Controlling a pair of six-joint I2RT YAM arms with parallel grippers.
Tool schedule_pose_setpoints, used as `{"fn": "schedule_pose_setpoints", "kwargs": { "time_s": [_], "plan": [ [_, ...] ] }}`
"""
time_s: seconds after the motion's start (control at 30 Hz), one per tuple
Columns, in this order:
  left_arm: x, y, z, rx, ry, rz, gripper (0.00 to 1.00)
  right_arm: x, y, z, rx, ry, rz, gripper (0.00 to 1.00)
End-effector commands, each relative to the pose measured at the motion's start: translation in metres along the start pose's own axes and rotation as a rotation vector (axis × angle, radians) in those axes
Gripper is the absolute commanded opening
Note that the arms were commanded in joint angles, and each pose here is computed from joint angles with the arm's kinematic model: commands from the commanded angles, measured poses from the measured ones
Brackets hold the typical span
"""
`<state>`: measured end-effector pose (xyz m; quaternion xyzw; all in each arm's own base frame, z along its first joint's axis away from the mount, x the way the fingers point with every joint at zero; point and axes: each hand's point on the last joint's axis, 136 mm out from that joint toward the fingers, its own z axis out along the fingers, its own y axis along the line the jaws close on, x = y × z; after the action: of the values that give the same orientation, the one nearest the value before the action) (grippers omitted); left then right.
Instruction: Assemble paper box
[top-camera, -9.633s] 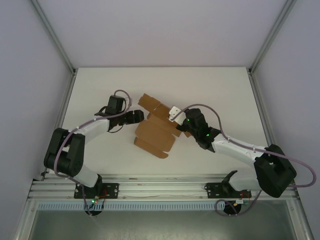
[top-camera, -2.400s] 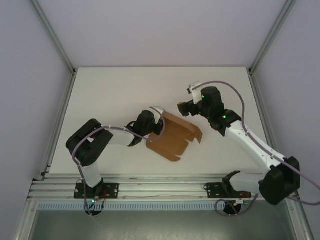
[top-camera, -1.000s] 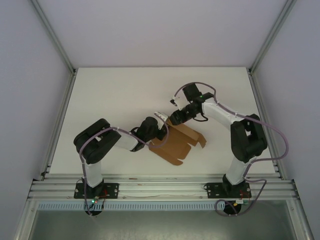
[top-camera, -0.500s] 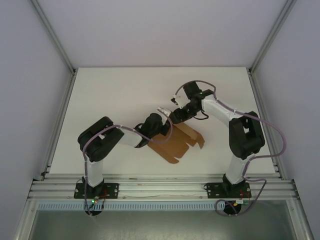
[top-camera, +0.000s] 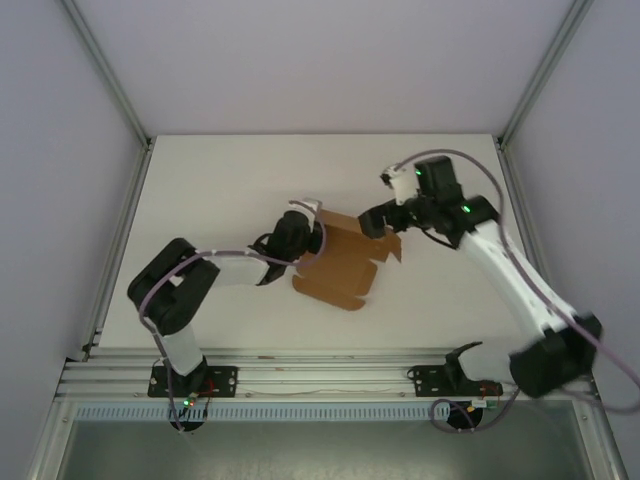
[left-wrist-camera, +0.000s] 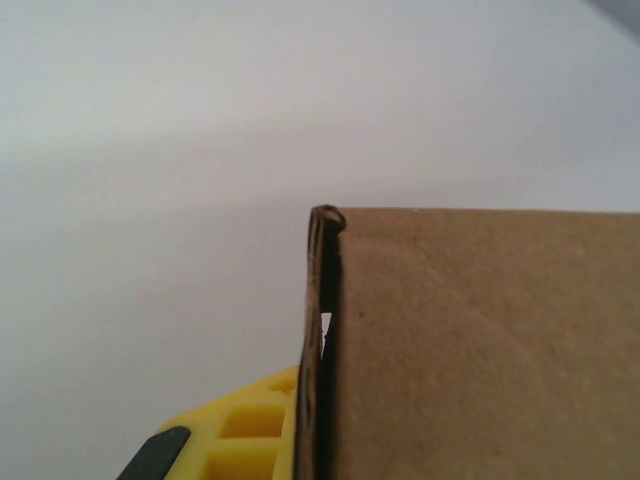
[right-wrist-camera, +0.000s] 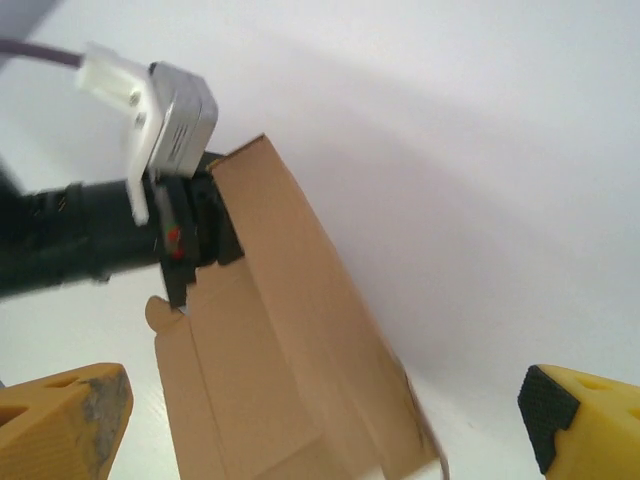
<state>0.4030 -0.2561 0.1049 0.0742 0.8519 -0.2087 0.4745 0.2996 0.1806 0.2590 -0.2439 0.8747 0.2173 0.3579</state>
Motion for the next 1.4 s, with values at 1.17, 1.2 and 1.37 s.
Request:
{"fn": "schedule_pose_setpoints", "kwargs": {
  "time_s": [1.17,1.2,1.37],
  "plan": [
    [-0.008,0.074,-0.039,-0.623,0.215,-0.184,0.00,-0.008,0.020,0.009,0.036,-0.146,-0.016,0.00],
    [-0.010,0.073,-0.037,-0.622,0.214,-0.177,0.00,-0.007,0.020,0.010,0.032,-0.144,-0.018,0.00],
    [-0.014,0.048,-0.028,-0.453,0.183,-0.169,0.00,-0.006,0.014,0.015,0.064,-0.139,-0.013,0.00]
  ]
}}
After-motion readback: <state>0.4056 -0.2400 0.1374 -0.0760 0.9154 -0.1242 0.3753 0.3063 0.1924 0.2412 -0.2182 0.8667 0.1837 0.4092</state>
